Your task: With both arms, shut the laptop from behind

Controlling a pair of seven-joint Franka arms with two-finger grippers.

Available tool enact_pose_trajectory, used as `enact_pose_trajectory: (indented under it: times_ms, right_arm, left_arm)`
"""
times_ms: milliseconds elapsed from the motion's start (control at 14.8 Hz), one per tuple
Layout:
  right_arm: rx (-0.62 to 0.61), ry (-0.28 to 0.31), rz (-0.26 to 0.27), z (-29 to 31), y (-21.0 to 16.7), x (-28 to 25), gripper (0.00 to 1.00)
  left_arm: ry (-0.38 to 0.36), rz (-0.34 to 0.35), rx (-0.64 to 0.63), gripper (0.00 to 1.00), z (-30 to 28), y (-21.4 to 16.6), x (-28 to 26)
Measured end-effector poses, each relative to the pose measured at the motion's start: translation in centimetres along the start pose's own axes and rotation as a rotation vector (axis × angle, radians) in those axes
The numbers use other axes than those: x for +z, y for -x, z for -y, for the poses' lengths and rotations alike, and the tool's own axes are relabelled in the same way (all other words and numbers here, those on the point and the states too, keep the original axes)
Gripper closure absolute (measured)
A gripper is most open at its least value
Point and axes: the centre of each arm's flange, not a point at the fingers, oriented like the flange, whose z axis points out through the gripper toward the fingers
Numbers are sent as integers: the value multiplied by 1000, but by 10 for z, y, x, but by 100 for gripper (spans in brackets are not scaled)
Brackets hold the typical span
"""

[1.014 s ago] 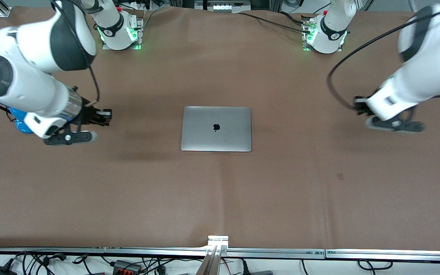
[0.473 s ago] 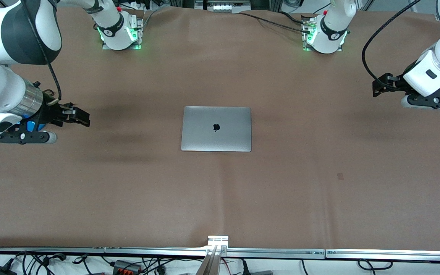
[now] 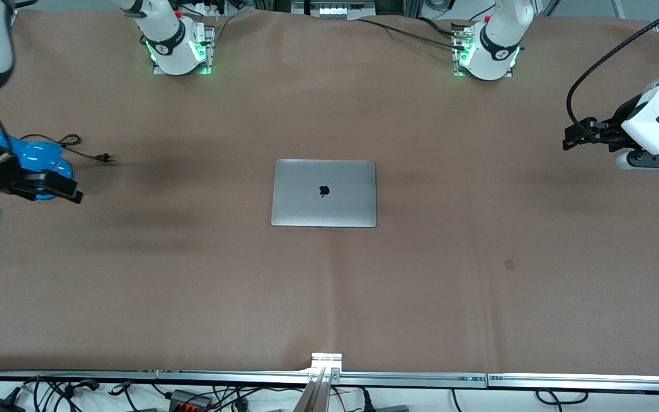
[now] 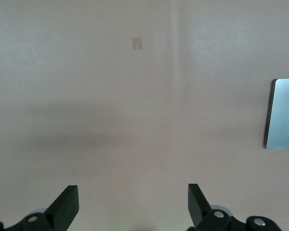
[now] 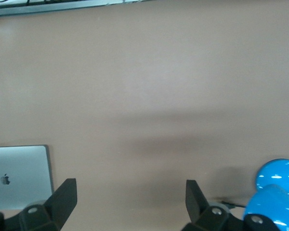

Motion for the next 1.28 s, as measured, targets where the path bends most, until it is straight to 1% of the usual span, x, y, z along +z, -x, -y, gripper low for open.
enact_pose_trajectory:
  times_ms: [135,270,338,473,608,811,1014,1149,1284]
  right_arm:
    - [1,12,-12,-12,2,-9,0]
    - [-16,17,-15,-9,3,-11,0]
    - [-30,20,-15,-8,3,-11,0]
    - [-45,44,-13,-9,4,-11,0]
    - [-54,58,1,-11,11,-9,0]
    - [-55,75,25,-16,36,-7,0]
    - [-57,75,45,-19,67,-9,0]
    - [-59,73,49,-19,82,-8,0]
    - [-61,72,41,-19,89,-8,0]
  left_arm:
    - [18,1,-51,0,-4,0,0]
    - [23,1,-65,0,-5,0,0]
    - [24,1,-67,0,-5,0,0]
    - [24,1,-69,0,-5,0,0]
    - [24,4,-71,0,-5,0,0]
    - [23,16,-77,0,-5,2,1]
    - [23,19,-81,0,-5,2,1]
    - [23,24,-83,0,-5,3,2]
    - [23,26,-84,0,-5,3,2]
